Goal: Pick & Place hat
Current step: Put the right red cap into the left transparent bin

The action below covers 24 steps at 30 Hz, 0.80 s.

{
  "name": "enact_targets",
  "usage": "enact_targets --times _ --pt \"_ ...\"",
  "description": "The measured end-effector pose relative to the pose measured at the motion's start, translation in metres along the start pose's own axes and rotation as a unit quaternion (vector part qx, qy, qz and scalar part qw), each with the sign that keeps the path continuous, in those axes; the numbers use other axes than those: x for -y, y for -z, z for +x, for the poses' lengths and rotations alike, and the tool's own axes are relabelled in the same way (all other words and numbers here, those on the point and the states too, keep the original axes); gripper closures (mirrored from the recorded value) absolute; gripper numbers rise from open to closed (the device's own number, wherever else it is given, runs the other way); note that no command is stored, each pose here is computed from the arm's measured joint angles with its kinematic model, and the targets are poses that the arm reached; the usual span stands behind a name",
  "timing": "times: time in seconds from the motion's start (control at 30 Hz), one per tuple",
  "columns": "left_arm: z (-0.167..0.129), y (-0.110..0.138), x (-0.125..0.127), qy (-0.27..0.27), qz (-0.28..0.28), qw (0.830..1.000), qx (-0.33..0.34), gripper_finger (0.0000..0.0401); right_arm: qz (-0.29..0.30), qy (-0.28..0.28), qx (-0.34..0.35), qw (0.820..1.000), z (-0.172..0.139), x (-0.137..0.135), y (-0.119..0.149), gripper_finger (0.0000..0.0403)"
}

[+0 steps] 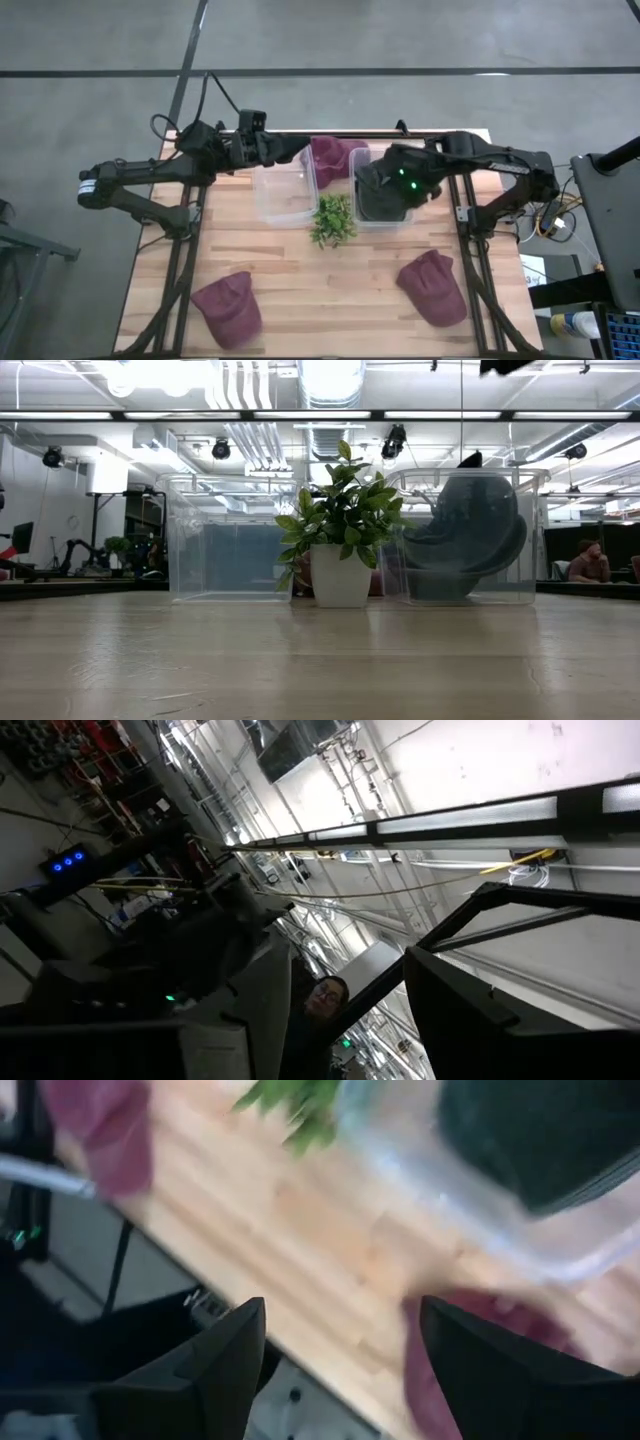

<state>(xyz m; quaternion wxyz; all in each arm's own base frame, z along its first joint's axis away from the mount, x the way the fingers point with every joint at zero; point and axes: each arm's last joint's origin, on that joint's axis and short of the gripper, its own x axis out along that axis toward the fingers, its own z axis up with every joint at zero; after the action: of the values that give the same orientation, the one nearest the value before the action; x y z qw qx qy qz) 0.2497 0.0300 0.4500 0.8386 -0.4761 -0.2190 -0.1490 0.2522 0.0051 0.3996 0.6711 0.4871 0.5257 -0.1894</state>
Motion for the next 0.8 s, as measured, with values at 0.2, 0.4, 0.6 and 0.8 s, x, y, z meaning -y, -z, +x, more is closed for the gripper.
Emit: enact_targets --times 0.2,0.4,0.6,0.8 --pt "0.0 0.003 -0.003 -0.002 0.021 0.999 -0.038 0.0213 -0.009 -0.005 -0.035 0.999 0.005 -0.016 0.035 0.0157" --pt "-0.001 0.007 -0.008 -0.018 0.036 0.997 -0.073 0.0213 0.015 0.012 -0.073 0.997 0.015 -0.026 0.074 0.0158" --pt "-0.001 0.01 -0.012 -0.04 0.033 0.995 -0.086 0.0213 0.012 0.035 -0.109 0.993 0.026 -0.029 0.117 0.0158" --pt "-0.001 0.01 -0.013 -0.043 0.042 0.994 -0.089 0.0213 0.0 0.012 -0.139 0.99 0.036 -0.035 0.156 0.0158"
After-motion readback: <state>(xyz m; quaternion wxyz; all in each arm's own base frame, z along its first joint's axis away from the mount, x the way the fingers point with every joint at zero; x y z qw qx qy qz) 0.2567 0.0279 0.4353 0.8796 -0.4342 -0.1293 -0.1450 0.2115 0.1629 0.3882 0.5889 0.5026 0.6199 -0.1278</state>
